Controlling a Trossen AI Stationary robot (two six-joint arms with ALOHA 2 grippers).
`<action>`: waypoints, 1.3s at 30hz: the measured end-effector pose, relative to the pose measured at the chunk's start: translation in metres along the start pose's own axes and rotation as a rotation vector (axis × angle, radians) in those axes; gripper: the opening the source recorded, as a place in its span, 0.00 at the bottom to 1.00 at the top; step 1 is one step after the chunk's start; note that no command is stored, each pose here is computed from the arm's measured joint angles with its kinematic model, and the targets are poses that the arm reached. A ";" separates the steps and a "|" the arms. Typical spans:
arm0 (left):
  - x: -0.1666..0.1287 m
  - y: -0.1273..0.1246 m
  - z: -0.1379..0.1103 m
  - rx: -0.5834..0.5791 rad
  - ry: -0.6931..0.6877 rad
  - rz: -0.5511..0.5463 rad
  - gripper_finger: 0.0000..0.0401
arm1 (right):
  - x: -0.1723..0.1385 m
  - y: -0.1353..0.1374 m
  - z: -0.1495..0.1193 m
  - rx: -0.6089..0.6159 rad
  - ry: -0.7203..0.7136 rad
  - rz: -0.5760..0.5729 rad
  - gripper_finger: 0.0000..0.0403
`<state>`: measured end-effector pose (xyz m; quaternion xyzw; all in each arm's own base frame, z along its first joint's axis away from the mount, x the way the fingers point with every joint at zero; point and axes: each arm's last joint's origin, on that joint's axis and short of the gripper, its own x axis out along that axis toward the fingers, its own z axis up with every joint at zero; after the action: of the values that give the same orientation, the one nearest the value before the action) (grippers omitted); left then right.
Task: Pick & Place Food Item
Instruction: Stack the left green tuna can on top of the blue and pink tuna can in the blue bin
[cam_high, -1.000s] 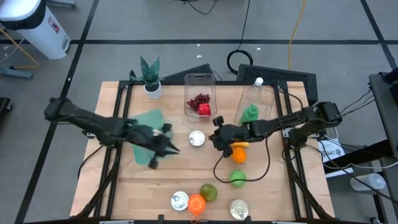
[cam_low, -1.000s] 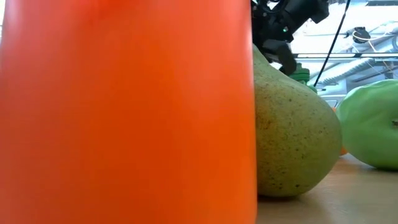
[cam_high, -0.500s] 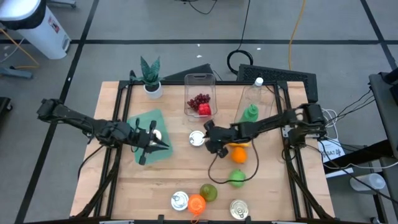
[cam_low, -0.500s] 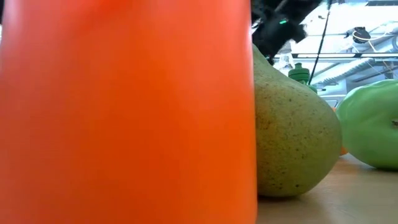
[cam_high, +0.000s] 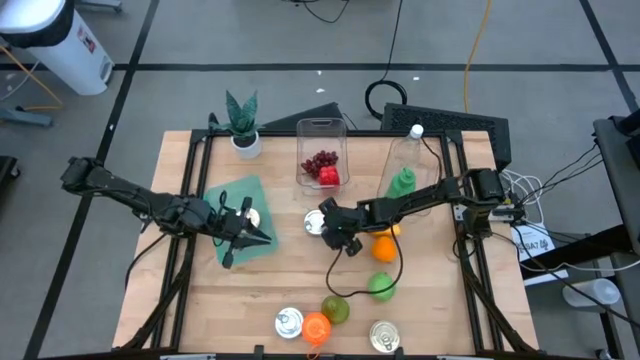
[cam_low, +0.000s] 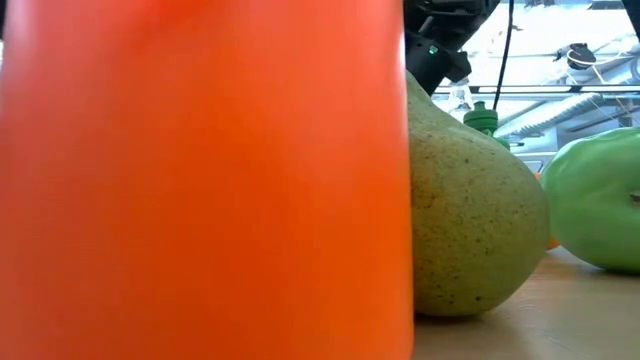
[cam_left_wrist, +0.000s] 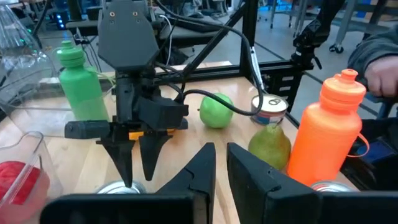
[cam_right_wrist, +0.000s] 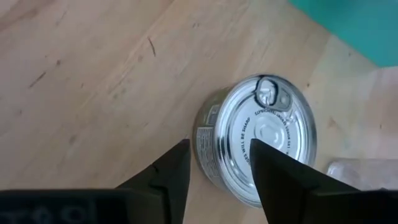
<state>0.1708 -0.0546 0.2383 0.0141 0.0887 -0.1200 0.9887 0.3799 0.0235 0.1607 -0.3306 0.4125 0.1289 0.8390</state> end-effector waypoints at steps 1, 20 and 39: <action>0.000 0.000 0.000 -0.001 -0.002 0.003 0.13 | 0.002 0.000 -0.001 -0.003 0.003 0.001 0.37; 0.000 0.000 0.001 -0.034 -0.013 0.006 0.13 | 0.023 0.003 -0.011 0.010 0.044 0.019 0.16; 0.003 0.002 -0.001 0.015 0.011 0.089 0.13 | -0.005 -0.002 -0.001 0.097 0.012 0.070 0.00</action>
<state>0.1742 -0.0529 0.2365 0.0260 0.0923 -0.0765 0.9924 0.3766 0.0215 0.1649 -0.2756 0.4344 0.1362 0.8466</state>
